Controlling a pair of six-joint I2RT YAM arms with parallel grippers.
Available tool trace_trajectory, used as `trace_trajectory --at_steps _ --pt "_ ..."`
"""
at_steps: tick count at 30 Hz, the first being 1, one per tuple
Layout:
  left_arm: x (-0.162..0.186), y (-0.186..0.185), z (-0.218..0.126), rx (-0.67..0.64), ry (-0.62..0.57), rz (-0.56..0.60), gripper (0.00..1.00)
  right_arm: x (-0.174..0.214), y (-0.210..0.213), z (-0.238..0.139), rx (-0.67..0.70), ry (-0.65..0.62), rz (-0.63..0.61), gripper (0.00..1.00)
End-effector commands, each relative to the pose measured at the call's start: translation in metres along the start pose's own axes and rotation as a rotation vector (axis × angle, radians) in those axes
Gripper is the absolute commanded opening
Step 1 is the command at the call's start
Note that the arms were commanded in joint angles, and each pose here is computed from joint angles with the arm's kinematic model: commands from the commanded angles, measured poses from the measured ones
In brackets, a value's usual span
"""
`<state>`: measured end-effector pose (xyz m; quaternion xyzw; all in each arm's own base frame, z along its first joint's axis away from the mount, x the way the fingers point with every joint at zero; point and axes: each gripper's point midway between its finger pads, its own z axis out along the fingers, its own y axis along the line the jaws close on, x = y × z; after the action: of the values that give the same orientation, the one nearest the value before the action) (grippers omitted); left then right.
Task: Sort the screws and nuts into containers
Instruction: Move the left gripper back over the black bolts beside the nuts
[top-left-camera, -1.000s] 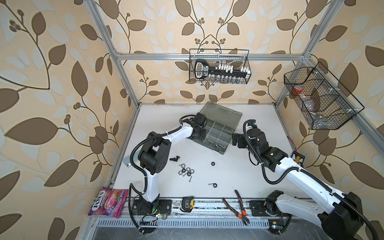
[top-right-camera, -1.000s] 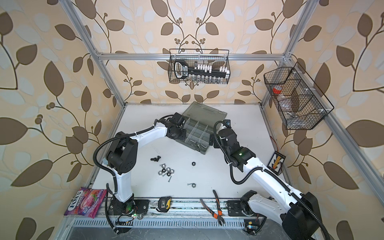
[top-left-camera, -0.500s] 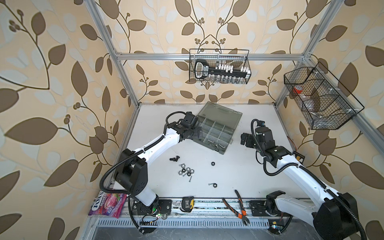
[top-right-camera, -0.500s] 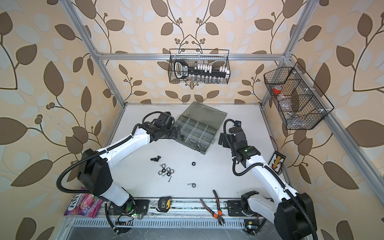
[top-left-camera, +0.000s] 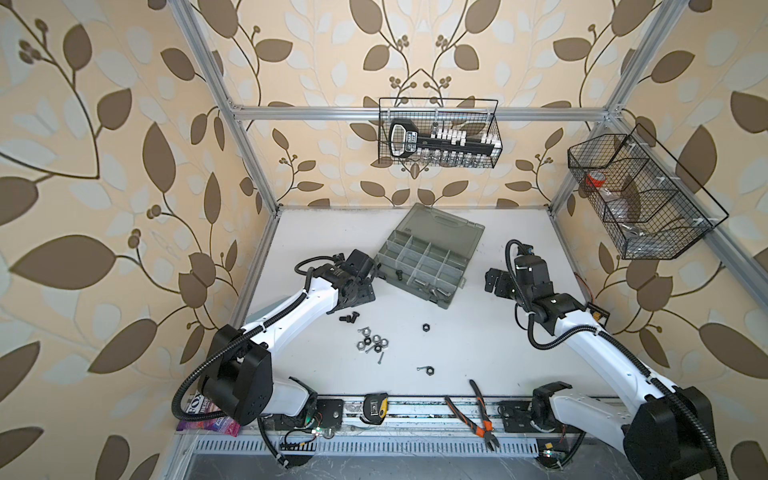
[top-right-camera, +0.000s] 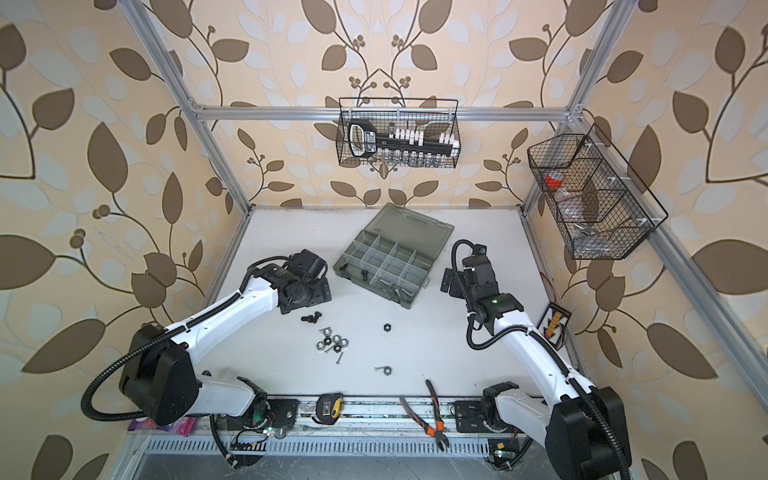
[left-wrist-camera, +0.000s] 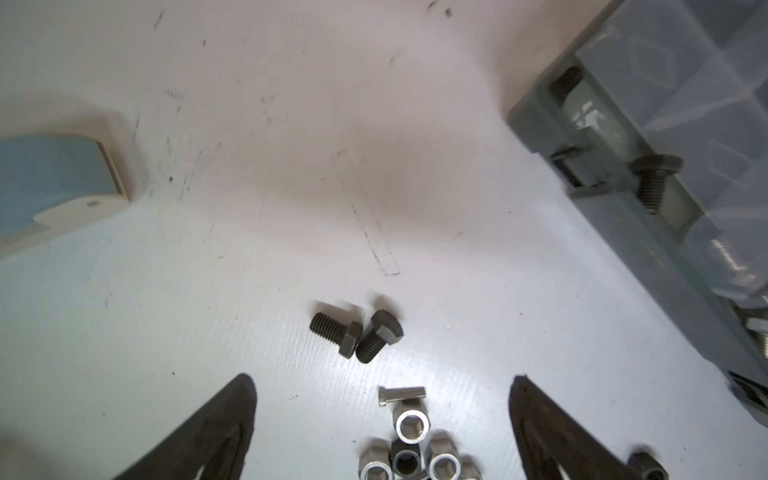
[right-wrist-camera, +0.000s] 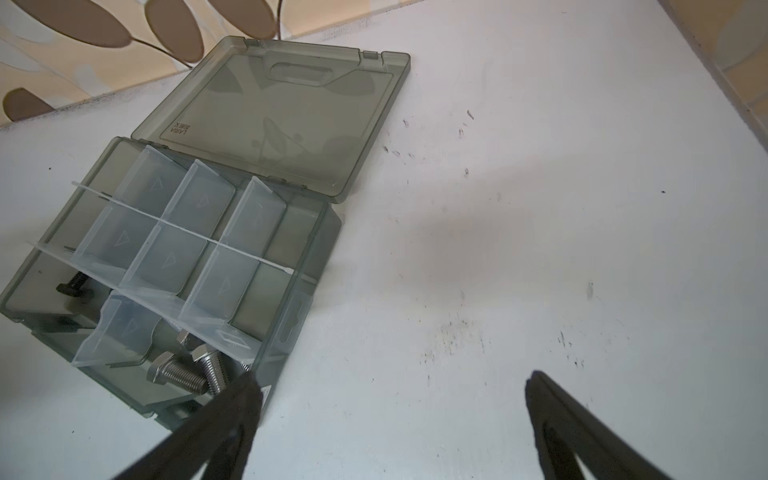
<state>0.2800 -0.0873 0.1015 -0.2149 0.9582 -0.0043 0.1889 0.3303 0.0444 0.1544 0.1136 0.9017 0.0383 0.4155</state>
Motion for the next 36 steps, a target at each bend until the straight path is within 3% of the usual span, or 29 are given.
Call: trace_trajectory --at_steps 1,4,16,36 --pt "0.01 0.019 0.009 0.04 0.069 -0.236 0.96 0.006 -0.007 -0.004 0.021 0.006 -0.012 1.0" --pt "0.011 0.032 0.012 0.037 0.062 -0.319 0.96 0.005 -0.01 -0.006 0.032 -0.004 -0.024 1.0" --pt "0.005 0.053 0.013 -0.02 0.047 -0.475 0.89 0.003 -0.014 -0.008 0.046 -0.013 -0.029 0.99" --pt "0.011 0.043 0.037 -0.052 0.175 -0.606 0.69 -0.001 -0.016 -0.012 0.057 -0.033 -0.023 1.0"
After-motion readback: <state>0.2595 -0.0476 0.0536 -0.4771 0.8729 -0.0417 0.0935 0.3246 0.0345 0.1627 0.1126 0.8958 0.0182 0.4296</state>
